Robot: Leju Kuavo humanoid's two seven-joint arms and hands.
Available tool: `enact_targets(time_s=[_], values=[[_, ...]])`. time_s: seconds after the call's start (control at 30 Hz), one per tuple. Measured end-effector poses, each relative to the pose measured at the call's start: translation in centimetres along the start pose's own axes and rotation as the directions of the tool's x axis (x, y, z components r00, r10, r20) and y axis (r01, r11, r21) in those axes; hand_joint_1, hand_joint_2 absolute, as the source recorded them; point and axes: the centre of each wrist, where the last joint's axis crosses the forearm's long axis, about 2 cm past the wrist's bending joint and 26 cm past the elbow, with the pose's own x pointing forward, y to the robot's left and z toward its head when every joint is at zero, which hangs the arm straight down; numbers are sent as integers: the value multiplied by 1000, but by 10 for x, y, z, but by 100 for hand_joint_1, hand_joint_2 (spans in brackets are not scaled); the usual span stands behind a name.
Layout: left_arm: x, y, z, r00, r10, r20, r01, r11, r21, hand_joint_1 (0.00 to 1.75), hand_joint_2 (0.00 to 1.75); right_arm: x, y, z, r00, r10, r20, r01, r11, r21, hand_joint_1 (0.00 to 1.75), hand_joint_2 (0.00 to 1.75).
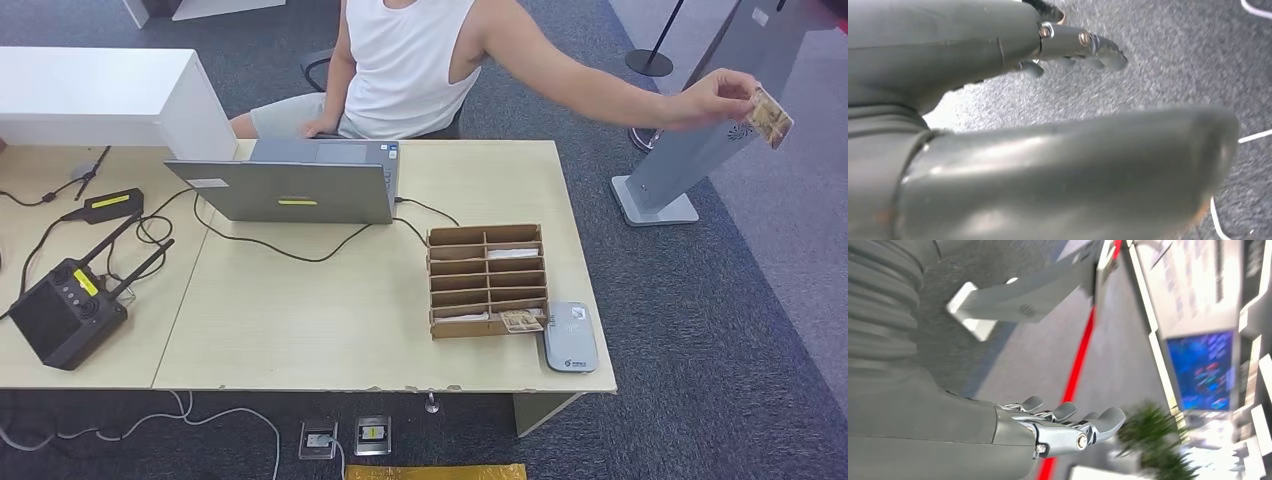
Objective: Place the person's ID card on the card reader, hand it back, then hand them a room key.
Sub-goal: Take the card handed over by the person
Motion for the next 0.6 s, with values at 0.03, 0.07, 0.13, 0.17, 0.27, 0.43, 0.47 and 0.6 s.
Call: enact_targets(time_s=[0.03,0.07,0.13,0.17,0.27,0.43,0.47,0.6], values=[[-1,0,0,1000,-2,-2,2,1000,-2,0,0,8,9,0,999,5,33,-6,1000,31,0,175],[-2,-1,1,1000,-5,-2,5,1000,-4,0,0,15,17,0,998,10,63,-14,998,62,0,175],[-3,0,1,1000,-12,-2,12,1000,-10,0,0,28,35,3,993,23,118,-38,991,127,0,175],[-3,0,1,1000,-16,-2,16,1000,-13,0,0,33,44,5,989,31,145,-55,985,161,0,175],[-4,1,1,1000,-25,-2,25,999,-21,0,0,45,72,17,972,60,226,-119,959,256,0,175],[-5,2,1,999,-36,-1,36,999,-24,0,0,57,107,38,926,103,363,-242,901,361,0,175],[-5,3,1,999,-40,0,40,999,-24,0,0,59,114,43,910,118,398,-280,882,378,0,175],[-3,7,-1,998,-60,7,60,998,-30,0,0,61,141,70,770,216,600,-521,756,396,0,175]])
